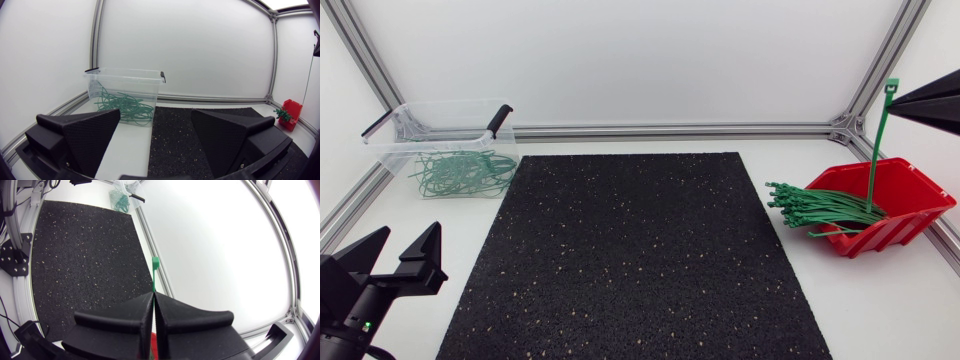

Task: Take a green cable tie from the red box, thread the tail through the head to close it, then place it in the transparent bin on the left.

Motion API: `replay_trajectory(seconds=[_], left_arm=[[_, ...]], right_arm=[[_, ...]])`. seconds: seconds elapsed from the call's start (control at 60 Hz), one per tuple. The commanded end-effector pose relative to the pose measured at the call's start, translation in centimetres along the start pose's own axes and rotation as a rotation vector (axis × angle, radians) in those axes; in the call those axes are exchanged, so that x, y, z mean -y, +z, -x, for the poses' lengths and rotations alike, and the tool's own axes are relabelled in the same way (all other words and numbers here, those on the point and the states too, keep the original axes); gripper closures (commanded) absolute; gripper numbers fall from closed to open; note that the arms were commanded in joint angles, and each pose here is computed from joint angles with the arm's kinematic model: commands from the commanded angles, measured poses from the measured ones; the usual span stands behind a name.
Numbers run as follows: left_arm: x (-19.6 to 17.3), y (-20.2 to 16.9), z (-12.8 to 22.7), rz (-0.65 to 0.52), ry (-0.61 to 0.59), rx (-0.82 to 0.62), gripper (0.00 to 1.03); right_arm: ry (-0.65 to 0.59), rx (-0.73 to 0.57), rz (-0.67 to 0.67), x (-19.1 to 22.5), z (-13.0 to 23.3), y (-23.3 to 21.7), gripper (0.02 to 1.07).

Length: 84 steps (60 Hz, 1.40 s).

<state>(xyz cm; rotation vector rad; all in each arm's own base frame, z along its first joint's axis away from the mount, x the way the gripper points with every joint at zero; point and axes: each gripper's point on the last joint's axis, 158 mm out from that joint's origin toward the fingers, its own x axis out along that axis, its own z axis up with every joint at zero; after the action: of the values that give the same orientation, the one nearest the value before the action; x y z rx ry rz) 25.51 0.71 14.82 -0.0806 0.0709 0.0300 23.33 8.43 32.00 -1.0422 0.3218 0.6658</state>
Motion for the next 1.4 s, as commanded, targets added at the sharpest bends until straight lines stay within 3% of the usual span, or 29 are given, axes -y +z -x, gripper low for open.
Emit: replay_trajectory(seconds=[0.0,0.367,0.617,0.883,1.383], left_arm=[[0.0,-2.6,-0.2,0.018,0.0,-0.068,0.04],[0.5,-2.6,-0.1,0.022,-0.021,-0.069,0.04],[0.6,-2.5,-0.1,0.02,-0.026,-0.061,0.04],[1.2,-1.8,0.0,0.016,-0.047,-0.034,0.04],[4.3,0.9,0.6,-0.016,-0.179,0.027,0.04]], right_arm=[[0.043,0.012,-0.06,-1.2,0.3,0.8,1.01],[0.36,-0.038,-0.256,-9.2,-4.3,1.8,1.01],[0.593,0.023,-0.407,-12.8,-6.5,5.1,1.01],[0.858,0.092,-0.585,-14.8,-8.3,7.5,1.01],[1.102,0.133,-0.793,-16.7,-12.8,8.1,1.01]])
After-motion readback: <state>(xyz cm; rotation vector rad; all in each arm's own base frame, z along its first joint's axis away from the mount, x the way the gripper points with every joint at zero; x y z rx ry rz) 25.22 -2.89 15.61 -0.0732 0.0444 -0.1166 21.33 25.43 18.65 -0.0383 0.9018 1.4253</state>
